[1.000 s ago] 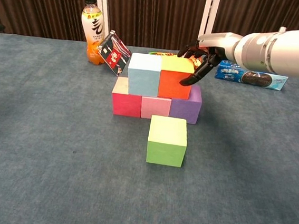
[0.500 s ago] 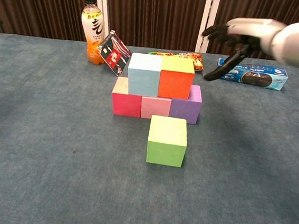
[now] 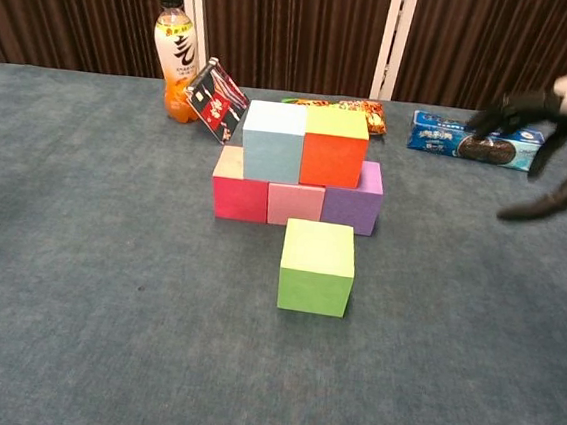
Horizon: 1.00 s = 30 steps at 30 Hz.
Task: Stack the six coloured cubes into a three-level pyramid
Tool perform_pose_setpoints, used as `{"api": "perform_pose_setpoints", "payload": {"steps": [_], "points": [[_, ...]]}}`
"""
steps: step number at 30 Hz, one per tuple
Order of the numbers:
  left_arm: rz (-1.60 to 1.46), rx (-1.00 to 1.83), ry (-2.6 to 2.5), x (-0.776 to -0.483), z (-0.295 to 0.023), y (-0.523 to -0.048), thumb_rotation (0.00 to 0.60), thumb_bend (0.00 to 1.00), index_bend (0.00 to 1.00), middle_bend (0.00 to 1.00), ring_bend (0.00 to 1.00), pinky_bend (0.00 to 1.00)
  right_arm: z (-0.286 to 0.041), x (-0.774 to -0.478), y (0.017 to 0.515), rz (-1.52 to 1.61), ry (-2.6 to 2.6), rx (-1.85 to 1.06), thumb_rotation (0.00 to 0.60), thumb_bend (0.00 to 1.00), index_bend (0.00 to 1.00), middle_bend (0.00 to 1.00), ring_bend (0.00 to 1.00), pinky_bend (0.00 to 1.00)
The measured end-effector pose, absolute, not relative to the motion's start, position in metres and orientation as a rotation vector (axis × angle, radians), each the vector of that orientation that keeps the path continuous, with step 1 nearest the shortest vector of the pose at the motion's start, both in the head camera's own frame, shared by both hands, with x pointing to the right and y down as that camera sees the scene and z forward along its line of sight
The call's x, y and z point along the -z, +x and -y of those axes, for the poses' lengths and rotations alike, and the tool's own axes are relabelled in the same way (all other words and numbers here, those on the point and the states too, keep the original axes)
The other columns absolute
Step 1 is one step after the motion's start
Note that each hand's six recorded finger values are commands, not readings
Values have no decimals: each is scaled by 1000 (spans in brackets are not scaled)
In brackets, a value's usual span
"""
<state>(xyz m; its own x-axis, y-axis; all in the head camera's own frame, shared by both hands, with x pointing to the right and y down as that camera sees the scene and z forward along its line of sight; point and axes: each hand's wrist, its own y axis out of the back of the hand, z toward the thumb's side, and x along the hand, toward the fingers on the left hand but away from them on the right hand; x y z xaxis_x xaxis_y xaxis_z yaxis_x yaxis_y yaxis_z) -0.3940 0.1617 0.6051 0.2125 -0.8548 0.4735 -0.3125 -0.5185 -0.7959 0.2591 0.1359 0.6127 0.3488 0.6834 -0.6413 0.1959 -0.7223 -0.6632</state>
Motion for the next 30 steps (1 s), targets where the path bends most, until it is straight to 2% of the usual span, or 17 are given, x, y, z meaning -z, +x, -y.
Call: {"api": "perform_pose_setpoints", "payload": {"steps": [8, 21, 30], "points": [[-1079, 1274, -1953, -602, -165, -393, 600, 298, 0, 0, 0, 60, -166, -639, 224, 609, -2219, -1352, 600, 235, 305, 425, 495, 740], [-1093, 1265, -1971, -605, -166, -398, 600, 300, 0, 0, 0, 66, -174, -671, 162, 567, -2251, -1348, 600, 235, 305, 474, 555, 822], [-1097, 1259, -1983, -606, -169, -403, 600, 301, 0, 0, 0, 67, -168, -680, 155, 589, -2176, -1375, 600, 235, 317, 540, 623, 899]]}}
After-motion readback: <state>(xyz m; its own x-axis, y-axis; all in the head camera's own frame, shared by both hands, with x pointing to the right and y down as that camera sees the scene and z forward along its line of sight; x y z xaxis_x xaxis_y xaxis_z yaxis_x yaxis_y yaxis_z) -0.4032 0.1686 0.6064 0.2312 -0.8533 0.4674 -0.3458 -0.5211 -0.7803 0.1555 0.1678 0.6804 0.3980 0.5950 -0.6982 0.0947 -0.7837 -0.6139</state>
